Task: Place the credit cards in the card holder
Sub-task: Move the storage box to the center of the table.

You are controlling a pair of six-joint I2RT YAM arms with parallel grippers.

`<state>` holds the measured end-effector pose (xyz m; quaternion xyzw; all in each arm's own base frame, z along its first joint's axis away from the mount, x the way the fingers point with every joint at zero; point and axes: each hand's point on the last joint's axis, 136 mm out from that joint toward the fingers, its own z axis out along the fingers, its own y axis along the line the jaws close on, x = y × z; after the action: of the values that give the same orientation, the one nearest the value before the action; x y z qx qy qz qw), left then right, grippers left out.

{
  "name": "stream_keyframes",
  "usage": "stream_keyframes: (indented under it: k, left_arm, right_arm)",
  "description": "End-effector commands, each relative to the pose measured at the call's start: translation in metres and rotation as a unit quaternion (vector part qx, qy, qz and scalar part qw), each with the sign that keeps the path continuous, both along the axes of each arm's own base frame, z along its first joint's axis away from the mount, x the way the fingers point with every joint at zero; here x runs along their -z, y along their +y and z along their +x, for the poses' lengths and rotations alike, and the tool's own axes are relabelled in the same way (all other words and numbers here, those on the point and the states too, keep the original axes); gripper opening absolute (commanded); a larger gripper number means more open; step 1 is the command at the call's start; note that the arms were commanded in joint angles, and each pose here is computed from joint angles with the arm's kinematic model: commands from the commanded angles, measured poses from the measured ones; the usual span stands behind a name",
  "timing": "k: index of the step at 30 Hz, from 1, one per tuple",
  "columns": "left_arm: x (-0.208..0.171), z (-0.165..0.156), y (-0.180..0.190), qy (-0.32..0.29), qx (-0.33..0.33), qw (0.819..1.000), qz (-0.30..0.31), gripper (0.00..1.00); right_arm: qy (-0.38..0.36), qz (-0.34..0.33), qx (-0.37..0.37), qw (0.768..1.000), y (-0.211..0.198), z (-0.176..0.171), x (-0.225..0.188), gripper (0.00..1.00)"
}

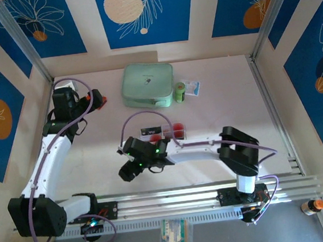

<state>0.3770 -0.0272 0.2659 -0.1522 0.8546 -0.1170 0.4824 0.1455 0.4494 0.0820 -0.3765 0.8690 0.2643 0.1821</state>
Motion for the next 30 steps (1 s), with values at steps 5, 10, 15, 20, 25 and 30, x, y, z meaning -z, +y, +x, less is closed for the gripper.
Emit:
stream_keyframes:
  k: [5, 10, 15, 20, 25, 30]
  left_arm:
    - [-0.02, -0.005, 0.0, -0.014, 0.0, 1.0, 0.0, 1.0]
    - [-0.017, -0.004, -0.003, -0.009, 0.007, 1.0, -0.006, 1.0]
    - [-0.01, -0.006, -0.005, -0.003, 0.013, 1.0, -0.008, 1.0]
    - [-0.003, -0.011, -0.006, 0.004, 0.017, 1.0, -0.011, 1.0]
    - [0.007, -0.014, -0.009, 0.013, 0.023, 0.999, -0.019, 1.0]
    - [0.022, -0.017, -0.008, 0.027, 0.019, 0.999, -0.019, 1.0]
  right_arm:
    - [-0.014, -0.055, 0.036, 0.998, -0.012, 0.024, 0.034, 0.79]
    - [-0.02, -0.083, 0.081, 0.993, -0.04, 0.051, 0.046, 0.78]
    - [-0.035, -0.103, 0.121, 0.987, -0.075, 0.083, 0.047, 0.78]
    - [-0.04, -0.115, 0.155, 0.98, -0.113, 0.117, 0.047, 0.78]
    - [-0.031, -0.092, 0.159, 0.983, -0.132, 0.133, 0.033, 0.78]
    - [-0.011, -0.027, 0.126, 0.992, -0.122, 0.121, -0.004, 0.78]
